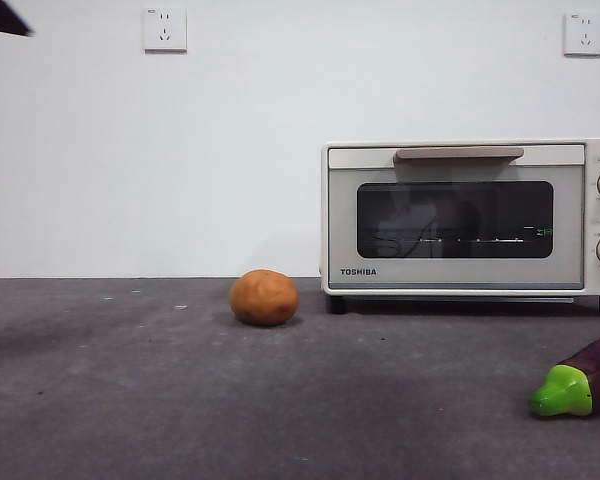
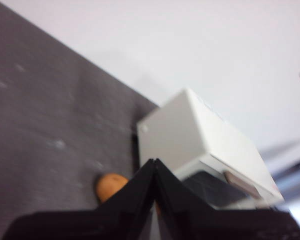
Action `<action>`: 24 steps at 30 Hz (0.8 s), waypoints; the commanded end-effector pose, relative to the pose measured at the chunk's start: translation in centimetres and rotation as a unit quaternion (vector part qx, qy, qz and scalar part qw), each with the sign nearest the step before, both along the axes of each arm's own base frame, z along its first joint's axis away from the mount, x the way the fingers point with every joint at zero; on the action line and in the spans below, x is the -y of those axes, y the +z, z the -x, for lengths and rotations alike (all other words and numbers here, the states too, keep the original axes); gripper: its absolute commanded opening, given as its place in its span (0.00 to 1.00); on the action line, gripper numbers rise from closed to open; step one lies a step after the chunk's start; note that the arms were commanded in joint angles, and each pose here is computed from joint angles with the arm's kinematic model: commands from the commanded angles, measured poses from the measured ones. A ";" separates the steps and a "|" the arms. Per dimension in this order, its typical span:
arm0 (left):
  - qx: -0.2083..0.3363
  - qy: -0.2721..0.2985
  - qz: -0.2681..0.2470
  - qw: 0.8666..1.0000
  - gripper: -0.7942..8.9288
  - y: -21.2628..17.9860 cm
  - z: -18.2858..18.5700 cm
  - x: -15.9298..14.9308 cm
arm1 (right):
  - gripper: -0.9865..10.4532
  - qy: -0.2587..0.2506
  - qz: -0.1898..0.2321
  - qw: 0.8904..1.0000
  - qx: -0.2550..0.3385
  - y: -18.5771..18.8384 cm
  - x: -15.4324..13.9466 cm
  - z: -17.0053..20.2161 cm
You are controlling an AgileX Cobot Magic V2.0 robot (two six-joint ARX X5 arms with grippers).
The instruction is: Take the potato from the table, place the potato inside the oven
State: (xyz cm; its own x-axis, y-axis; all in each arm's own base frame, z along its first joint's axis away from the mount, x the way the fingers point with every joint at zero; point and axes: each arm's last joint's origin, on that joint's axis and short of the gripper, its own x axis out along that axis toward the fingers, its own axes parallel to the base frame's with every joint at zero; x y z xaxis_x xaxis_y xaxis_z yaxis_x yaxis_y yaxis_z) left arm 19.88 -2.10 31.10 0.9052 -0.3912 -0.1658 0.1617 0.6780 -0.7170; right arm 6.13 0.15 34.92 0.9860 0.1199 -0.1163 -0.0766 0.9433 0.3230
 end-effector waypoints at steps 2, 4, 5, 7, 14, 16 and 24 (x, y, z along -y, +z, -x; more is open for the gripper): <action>-0.010 -0.070 0.000 0.997 0.08 1.3 -3.4 1.7 | 0.09 -0.014 0.037 0.999 0.003 2.4 0.1 0.1; -0.007 -0.121 -0.012 0.993 0.08 2.1 -5.6 3.2 | 0.09 -0.019 0.037 0.999 -0.012 3.2 0.1 -0.2; -0.005 -0.145 -0.016 0.989 0.08 2.5 -6.5 3.9 | 0.09 -0.019 0.037 0.999 -0.022 3.5 0.2 -0.3; 0.000 -0.193 -0.025 0.981 0.08 3.3 -8.7 5.8 | 0.09 -0.018 0.036 0.998 -0.044 4.1 0.2 -0.7; 0.003 -0.277 -0.072 0.958 0.08 5.7 -14.5 11.6 | 0.09 -0.016 0.036 0.995 -0.088 5.8 0.2 -1.5; 0.003 -0.292 -0.084 0.953 0.08 6.2 -15.8 13.1 | 0.09 -0.016 0.039 0.995 -0.089 6.4 0.2 -1.5; 0.002 -0.340 -0.121 0.932 0.08 6.5 -19.8 18.1 | 0.09 -0.013 0.059 0.996 -0.059 9.2 0.2 -1.4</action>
State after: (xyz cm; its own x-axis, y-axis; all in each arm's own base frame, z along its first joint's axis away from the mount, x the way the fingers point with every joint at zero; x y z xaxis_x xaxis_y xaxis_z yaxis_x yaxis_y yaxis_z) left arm 39.20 -19.69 38.16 0.4734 -0.8234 -0.3130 0.5896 0.5602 -0.5819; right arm 7.53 -0.07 43.96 0.9656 0.0728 -0.2497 -0.0109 0.9705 0.2407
